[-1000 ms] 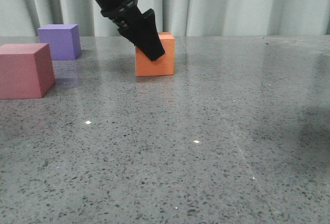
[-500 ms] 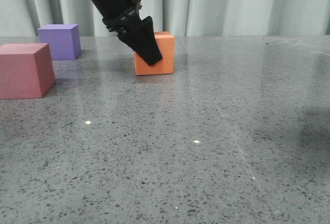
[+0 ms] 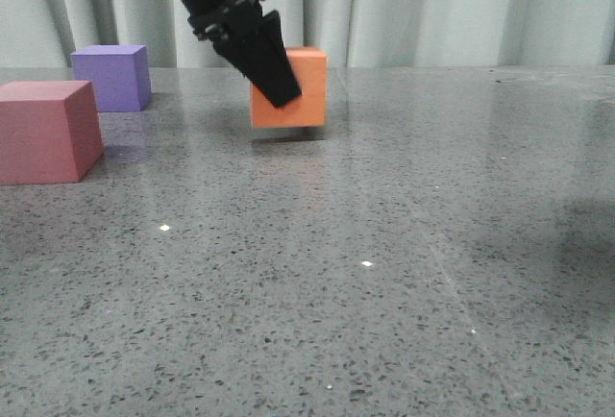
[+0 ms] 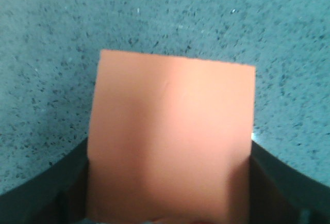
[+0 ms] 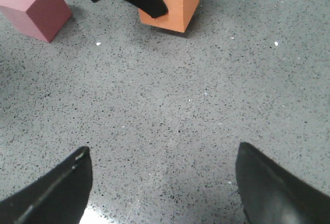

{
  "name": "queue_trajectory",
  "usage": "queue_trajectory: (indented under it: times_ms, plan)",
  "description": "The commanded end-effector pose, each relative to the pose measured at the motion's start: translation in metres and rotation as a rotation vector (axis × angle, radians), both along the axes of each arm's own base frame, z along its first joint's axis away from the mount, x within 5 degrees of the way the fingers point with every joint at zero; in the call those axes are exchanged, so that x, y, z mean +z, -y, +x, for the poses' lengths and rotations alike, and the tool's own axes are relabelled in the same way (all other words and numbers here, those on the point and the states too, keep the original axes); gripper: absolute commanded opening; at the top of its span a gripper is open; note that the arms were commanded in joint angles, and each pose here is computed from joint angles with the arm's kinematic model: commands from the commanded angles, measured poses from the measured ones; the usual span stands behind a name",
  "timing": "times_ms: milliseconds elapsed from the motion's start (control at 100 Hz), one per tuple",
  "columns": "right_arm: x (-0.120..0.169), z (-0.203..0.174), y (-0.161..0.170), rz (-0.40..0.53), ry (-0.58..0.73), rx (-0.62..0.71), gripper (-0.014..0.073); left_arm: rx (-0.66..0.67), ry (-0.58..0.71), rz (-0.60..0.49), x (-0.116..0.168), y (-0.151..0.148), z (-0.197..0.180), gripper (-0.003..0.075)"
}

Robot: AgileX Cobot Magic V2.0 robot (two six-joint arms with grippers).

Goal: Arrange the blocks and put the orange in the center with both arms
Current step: 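Lift the orange cube and carry it toward the purple cube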

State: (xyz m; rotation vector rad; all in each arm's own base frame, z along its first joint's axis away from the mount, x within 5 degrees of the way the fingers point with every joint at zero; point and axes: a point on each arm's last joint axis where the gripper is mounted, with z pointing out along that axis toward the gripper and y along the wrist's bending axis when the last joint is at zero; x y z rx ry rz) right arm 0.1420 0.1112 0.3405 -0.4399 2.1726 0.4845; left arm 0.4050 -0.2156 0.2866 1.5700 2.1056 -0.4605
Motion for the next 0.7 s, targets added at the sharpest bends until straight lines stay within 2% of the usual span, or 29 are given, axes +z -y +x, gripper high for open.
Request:
queue_trajectory:
  times_ms: [0,90,240,380,500,690]
  plan:
    - [0.016,0.001,-0.001,0.059,0.098,0.01,0.0569,0.058,0.039,-0.099,0.049,0.001,-0.012,0.0209]
    - [0.016,0.001,-0.001,0.061,0.1,0.01,0.0569,0.215,0.002,-0.119,0.063,-0.004,-0.009,0.0209]
    - [0.017,0.001,-0.001,0.067,0.109,0.011,0.0569,0.455,-0.062,-0.085,0.079,-0.021,-0.006,0.0209]
    - [0.017,0.001,-0.001,0.067,0.106,0.011,0.0569,0.688,-0.082,-0.118,0.096,-0.037,-0.005,0.0208]
    - [0.017,0.001,-0.001,0.067,0.106,0.011,0.0569,0.848,-0.075,-0.147,0.113,-0.053,-0.01,0.0208]
    - [0.018,0.002,-0.002,0.076,0.117,0.012,0.0569,1.063,0.011,-0.17,0.141,-0.075,-0.024,0.0208]
